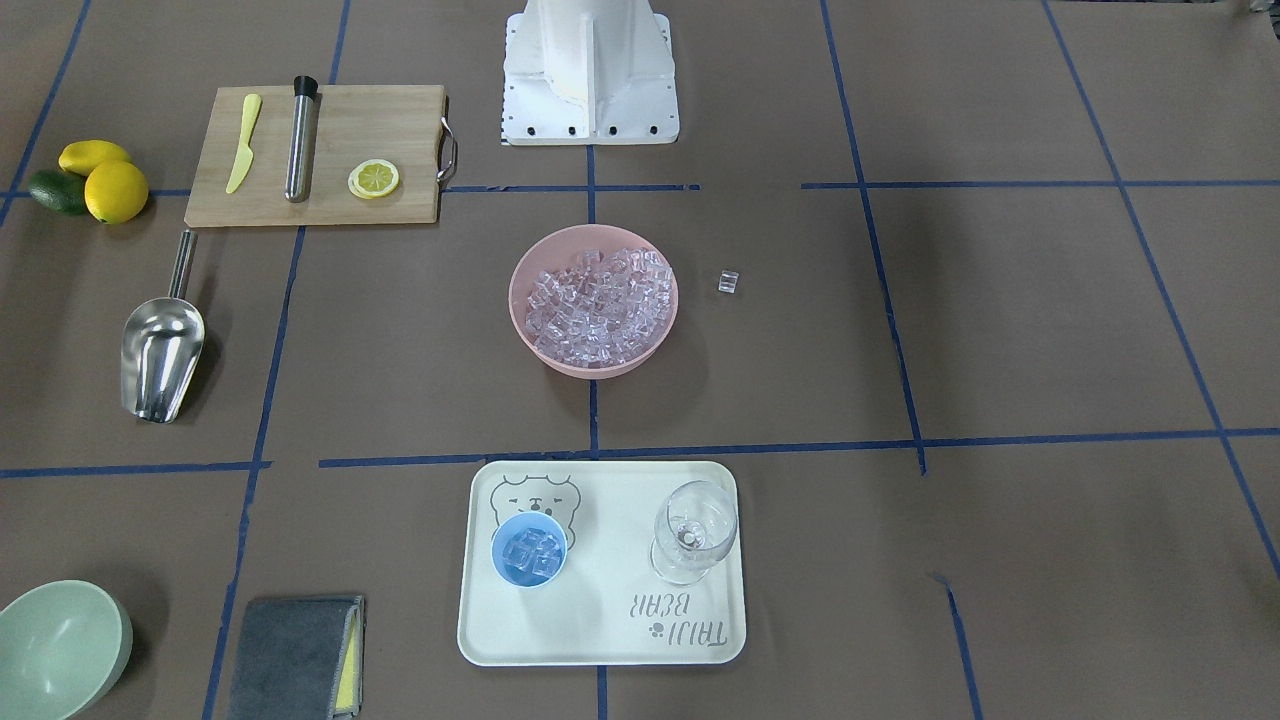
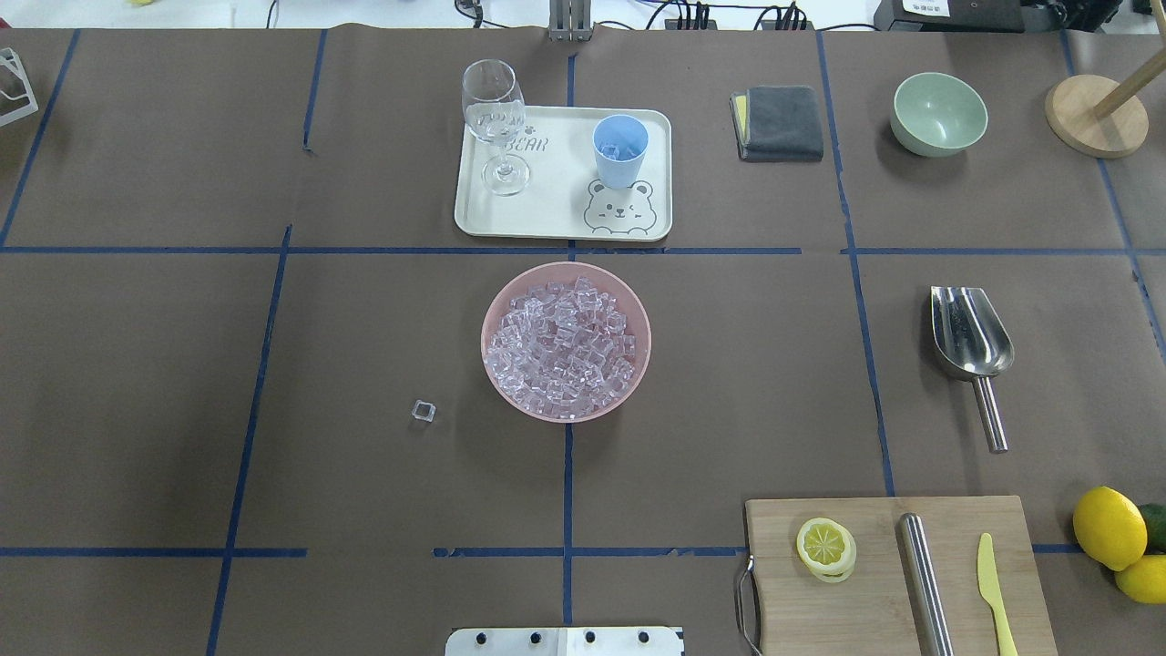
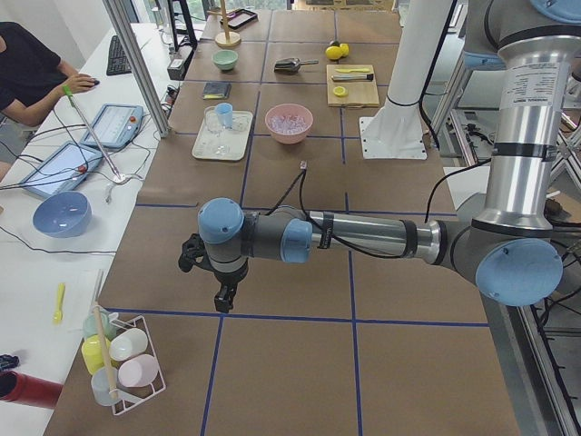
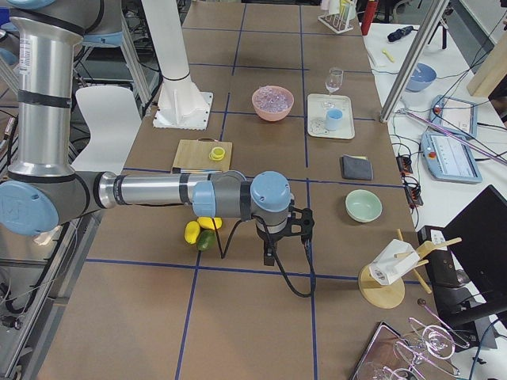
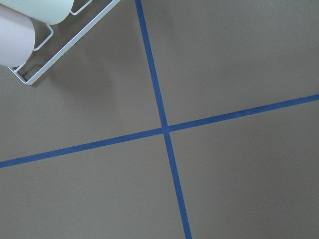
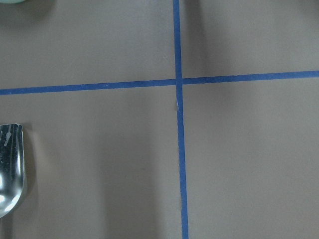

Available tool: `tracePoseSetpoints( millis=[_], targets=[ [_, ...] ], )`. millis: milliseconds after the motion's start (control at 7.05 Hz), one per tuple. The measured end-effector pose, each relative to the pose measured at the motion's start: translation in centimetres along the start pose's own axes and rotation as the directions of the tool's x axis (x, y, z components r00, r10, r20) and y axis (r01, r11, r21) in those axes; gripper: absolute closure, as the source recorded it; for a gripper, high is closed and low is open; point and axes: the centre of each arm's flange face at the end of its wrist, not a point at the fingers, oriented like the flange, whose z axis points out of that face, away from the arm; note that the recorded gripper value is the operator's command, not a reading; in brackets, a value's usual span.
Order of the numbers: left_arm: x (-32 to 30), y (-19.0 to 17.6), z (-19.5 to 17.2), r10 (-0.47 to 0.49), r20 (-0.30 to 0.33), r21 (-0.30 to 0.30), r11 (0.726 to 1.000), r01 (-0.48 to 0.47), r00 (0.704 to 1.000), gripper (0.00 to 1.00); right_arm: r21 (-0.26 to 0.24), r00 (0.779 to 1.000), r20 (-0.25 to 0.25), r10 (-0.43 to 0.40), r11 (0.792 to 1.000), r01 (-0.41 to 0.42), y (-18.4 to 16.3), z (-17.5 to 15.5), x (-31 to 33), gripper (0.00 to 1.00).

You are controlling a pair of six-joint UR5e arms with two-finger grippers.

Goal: Put ice in cup with scoop

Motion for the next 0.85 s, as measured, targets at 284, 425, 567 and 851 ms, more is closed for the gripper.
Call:
tracePoseSetpoints(
  millis=[284,425,567,851],
  targets=[
    [-0.05,0.01,0.06,-0.005,0.0,-0.001,1.0,0.005,1.0,0.0,-0.001,1.0,-0.003,0.001,1.0,-0.001,0.07,-0.04,-0.01,0.0],
    [-0.06,-0.02,0.06,-0.013,0.0,-0.001,1.0,0.013,1.0,0.0,-0.001,1.0,-0.002,0.001,1.0,-0.001,0.08,-0.03,-0.01,0.0],
    [-0.06,-0.05,0.05,-0.018,0.0,0.0,1.0,0.018,1.0,0.0,0.0,1.0,-0.001,0.0,1.0,0.0,0.06,-0.04,-0.03,0.0],
    [-0.2,0.01,0.19,-0.022,0.0,-0.002,1.0,0.022,1.0,0.0,0.001,1.0,0.0,-0.001,1.0,0.001,-0.01,-0.08,-0.09,0.0]
  ],
)
